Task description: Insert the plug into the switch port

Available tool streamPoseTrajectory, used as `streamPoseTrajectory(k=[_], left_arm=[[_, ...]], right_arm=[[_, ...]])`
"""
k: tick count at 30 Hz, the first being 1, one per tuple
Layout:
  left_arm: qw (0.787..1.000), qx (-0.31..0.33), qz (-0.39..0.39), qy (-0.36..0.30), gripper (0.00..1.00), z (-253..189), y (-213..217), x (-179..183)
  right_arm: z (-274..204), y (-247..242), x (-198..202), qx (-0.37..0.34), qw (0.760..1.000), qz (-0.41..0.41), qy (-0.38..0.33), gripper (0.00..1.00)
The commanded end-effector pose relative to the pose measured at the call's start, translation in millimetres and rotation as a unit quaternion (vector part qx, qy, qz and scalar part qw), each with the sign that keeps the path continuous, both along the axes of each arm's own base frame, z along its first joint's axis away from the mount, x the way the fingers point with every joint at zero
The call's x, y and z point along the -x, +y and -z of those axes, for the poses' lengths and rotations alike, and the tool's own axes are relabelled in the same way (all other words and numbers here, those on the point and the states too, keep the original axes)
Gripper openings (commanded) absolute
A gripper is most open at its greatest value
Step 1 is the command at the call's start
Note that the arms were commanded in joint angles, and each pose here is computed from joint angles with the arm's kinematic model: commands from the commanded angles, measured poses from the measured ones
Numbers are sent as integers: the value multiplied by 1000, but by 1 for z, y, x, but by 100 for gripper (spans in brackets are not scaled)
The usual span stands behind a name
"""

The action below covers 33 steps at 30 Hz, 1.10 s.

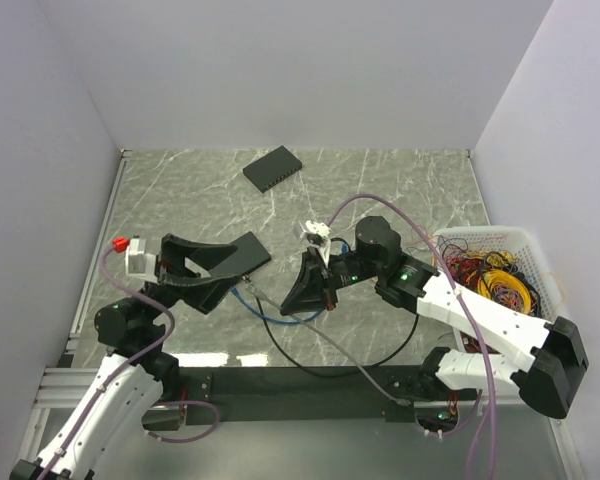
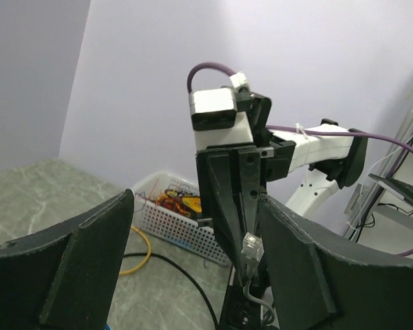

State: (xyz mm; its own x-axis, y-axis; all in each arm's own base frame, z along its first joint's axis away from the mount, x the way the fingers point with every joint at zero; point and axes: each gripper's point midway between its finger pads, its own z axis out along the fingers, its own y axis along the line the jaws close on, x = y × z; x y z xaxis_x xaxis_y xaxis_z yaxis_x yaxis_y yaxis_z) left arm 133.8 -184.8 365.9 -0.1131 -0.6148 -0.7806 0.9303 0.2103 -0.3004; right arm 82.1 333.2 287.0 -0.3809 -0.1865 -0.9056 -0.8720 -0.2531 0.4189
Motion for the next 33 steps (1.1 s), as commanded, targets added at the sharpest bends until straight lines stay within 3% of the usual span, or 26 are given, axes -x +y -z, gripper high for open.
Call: streamPoseTrajectory(k=[1,15,21,27,30,31,33], left_arm=[[999,-18,6,29,80,8,-7,-11],[998,-31,10,46,77,16,-13,-17],[998,-33,7,53,68,17,-14,-19],[998,-31,1,53,48,14,-13,-20],[998,-35,7,54,25,14,-15,-20],[998,-36,9,58,12,15,-16,-22],[997,-36,10,62,1,16,-17,-23]], right_arm=[[-13,11,-20,-14,999,35,-28,0],[-12,21,-39,-12,997,72,-40,0],[-7,27,-54,-4,995,98,-38,0],[-5,25,-62,-6,992,118,-33,0],[-7,22,-67,-18,990,133,-34,0],[-6,22,-68,-17,990,134,-32,0],[-7,23,-69,-18,990,133,-30,0]])
